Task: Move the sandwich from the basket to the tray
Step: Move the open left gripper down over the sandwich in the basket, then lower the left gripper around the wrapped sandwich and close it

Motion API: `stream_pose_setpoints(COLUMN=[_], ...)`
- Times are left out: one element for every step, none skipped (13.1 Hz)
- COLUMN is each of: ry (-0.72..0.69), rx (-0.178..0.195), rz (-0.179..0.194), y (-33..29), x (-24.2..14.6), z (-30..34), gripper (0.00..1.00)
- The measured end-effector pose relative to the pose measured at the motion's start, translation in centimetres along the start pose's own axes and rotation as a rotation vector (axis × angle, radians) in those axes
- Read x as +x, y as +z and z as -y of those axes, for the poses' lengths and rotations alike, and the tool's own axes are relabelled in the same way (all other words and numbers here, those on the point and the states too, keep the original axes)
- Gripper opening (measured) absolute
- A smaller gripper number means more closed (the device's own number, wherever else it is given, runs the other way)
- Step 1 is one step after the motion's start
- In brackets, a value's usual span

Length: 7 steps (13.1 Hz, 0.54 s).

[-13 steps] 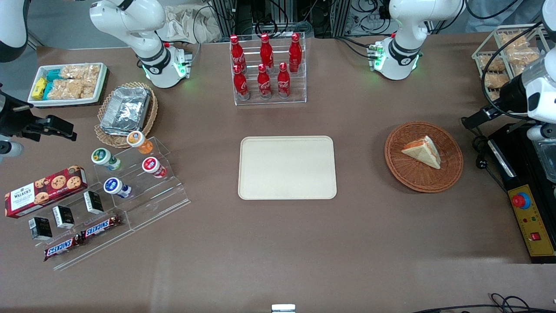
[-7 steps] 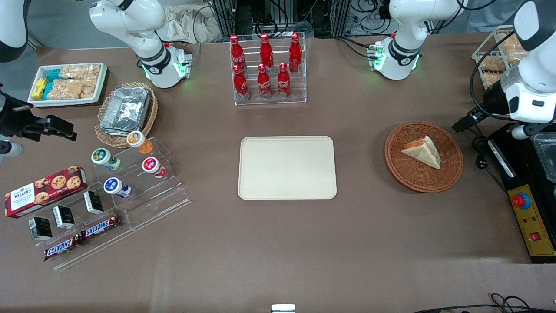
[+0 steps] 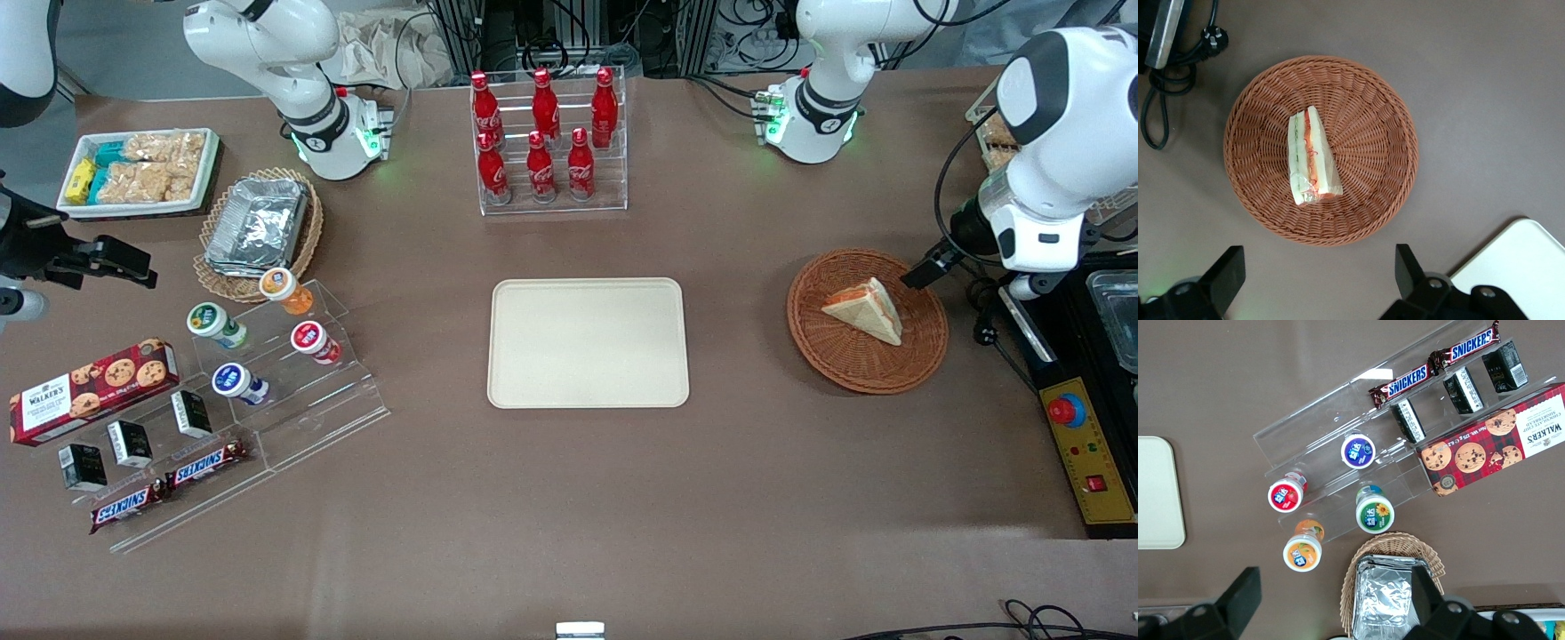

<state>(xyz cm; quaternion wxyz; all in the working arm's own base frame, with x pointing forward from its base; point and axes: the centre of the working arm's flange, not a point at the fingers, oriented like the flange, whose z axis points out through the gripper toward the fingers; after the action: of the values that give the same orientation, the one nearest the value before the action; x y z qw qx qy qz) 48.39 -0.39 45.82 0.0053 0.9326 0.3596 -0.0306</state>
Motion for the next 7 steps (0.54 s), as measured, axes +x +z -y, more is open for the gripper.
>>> stream_pose_setpoints(ry=[-0.006,-0.009,-0.011,-0.014,-0.02,-0.029,-0.035], rx=[-0.001,-0.003,-0.002,0.002,0.008,0.015,0.019], rz=[-0.002,-0.004,-0.004,0.0,0.006,0.014,0.017], y=[0.8,1.7,2.8,3.9,5.0,5.9,6.8], x=[-0.1,-0.1,-0.2,-0.3,-0.4,-0.4,-0.3], z=[0.1,0.2,0.4,0.6,0.7,0.7,0.7], gripper=[1.0,1.0,1.0,1.0,1.0,1.0,1.0])
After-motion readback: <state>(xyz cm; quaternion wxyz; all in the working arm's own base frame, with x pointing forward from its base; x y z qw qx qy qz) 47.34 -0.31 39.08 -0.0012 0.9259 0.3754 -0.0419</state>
